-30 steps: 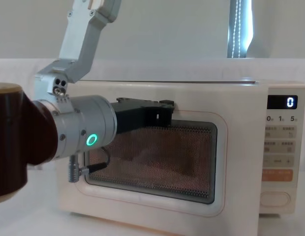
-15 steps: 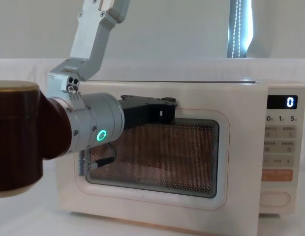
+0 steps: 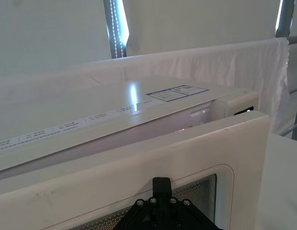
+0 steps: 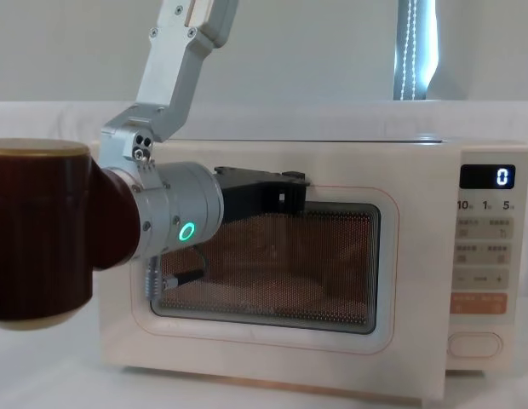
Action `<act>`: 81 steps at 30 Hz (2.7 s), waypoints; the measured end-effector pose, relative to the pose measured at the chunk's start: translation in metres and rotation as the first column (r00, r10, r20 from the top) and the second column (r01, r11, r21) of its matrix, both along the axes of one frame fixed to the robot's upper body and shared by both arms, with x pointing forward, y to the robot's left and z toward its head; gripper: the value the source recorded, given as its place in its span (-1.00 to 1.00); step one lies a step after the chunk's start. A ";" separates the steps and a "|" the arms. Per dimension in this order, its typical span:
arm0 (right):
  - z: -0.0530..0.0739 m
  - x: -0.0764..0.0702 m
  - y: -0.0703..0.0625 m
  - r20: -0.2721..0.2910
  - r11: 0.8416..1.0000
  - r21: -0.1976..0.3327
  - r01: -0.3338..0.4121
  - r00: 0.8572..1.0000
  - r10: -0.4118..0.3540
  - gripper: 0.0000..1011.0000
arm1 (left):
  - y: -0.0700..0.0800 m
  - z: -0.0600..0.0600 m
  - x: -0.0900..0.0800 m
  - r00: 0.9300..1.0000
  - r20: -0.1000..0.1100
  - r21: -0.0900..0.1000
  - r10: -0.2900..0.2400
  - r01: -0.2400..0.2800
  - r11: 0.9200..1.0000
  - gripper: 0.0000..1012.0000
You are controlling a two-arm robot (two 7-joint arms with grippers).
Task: Press the button to open the microwave door with one hand; close the microwave door with the other hand.
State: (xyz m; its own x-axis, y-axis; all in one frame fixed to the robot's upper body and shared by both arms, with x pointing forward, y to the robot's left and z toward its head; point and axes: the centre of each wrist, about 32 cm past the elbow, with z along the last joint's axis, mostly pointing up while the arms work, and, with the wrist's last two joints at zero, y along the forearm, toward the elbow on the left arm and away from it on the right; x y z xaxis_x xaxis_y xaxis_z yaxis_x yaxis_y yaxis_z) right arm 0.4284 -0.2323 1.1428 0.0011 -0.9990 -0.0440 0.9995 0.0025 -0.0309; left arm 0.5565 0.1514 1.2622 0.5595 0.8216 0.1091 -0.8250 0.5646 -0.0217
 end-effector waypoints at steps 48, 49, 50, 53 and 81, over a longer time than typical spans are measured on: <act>0.000 0.000 0.000 0.000 1.000 0.000 0.000 1.000 0.000 0.98 | -0.003 0.004 0.023 0.999 0.001 0.011 0.050 -0.050 0.999 -1.00; 0.000 0.000 0.000 0.000 1.000 0.000 0.000 1.000 0.000 0.98 | -0.004 0.004 0.023 0.999 0.001 0.012 0.051 -0.051 0.999 -1.00; 0.000 0.000 0.000 0.000 1.000 0.000 0.000 1.000 0.000 0.98 | -0.004 0.004 0.024 0.999 0.001 0.012 0.050 -0.050 0.999 -1.00; 0.000 0.000 0.000 0.000 1.000 0.000 0.000 1.000 0.000 0.98 | -0.005 0.005 0.026 0.999 0.002 0.013 0.049 -0.049 0.999 -1.00; 0.000 0.000 0.000 0.000 1.000 0.000 0.000 1.000 0.000 0.98 | -0.010 0.006 0.027 0.999 -0.004 0.009 0.050 -0.050 0.999 -1.00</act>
State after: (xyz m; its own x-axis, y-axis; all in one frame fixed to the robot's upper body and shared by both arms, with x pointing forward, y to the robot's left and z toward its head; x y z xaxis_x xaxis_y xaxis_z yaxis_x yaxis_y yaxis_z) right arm 0.4285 -0.2323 1.1428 0.0011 -0.9990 -0.0440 0.9995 0.0025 -0.0308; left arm 0.5839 0.1416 1.2677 0.5180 0.8477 0.1144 -0.8524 0.5227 -0.0137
